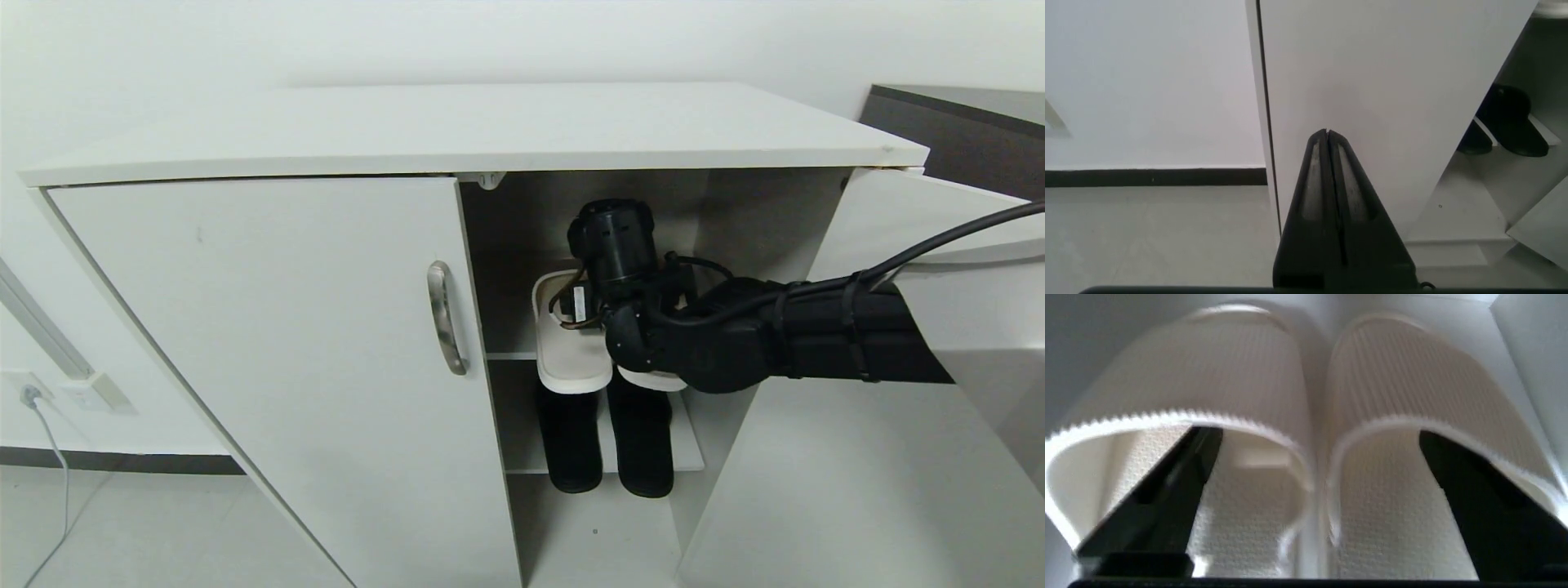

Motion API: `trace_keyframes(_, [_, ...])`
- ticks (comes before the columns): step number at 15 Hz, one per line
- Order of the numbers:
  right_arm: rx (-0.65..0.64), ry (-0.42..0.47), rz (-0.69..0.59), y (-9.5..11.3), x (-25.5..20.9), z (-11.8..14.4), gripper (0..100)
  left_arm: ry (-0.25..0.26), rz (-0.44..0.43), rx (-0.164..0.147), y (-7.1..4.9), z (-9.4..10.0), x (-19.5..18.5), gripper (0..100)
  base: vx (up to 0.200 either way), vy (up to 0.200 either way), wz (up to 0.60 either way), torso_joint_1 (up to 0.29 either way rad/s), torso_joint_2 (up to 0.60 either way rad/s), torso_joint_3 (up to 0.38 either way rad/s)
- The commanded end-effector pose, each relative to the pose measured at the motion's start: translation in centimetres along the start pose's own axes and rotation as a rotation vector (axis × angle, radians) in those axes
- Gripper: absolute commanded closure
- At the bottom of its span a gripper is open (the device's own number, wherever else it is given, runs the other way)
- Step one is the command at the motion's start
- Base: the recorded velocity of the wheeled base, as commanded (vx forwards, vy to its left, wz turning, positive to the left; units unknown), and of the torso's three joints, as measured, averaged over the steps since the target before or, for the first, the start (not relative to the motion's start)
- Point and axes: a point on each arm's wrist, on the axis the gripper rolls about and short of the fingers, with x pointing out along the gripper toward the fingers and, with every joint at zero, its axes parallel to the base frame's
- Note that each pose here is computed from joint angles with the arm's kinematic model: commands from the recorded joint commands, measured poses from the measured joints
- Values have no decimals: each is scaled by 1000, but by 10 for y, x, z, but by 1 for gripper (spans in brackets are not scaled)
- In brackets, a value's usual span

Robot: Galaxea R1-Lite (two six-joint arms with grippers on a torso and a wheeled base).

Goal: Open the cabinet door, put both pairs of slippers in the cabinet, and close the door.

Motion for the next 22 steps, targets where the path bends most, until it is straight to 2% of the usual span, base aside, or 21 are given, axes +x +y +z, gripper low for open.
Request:
trace_keyframes(1, [13,-17,18,-8,-21,12,0,1,2,0,0,0,0,100,0,0,0,0,0,0])
trace_keyframes(4, [18,-22,52,-19,-52,20,0,1,1,0,0,0,0,100,0,0,0,0,0,0])
trace_keyframes(9, [3,-18,111,-35,-93,10,0,1,1,1,0,0,0,100,0,0,0,0,0,0])
trace_keyframes(14, [28,-19,241,-46,-134,-19,0,1,-1,1,0,0,0,100,0,0,0,0,0,0])
trace_keyframes(15, [30,-22,246,-46,-135,-21,100,1,-1,1,0,0,0,100,0,0,0,0,0,0])
trace_keyframes(17, [41,-39,256,-48,-137,-27,100,1,1,0,0,0,0,100,0,0,0,0,0,0])
trace_keyframes(22, [24,-17,277,-45,-133,-35,100,1,1,1,0,0,0,100,0,0,0,0,0,0])
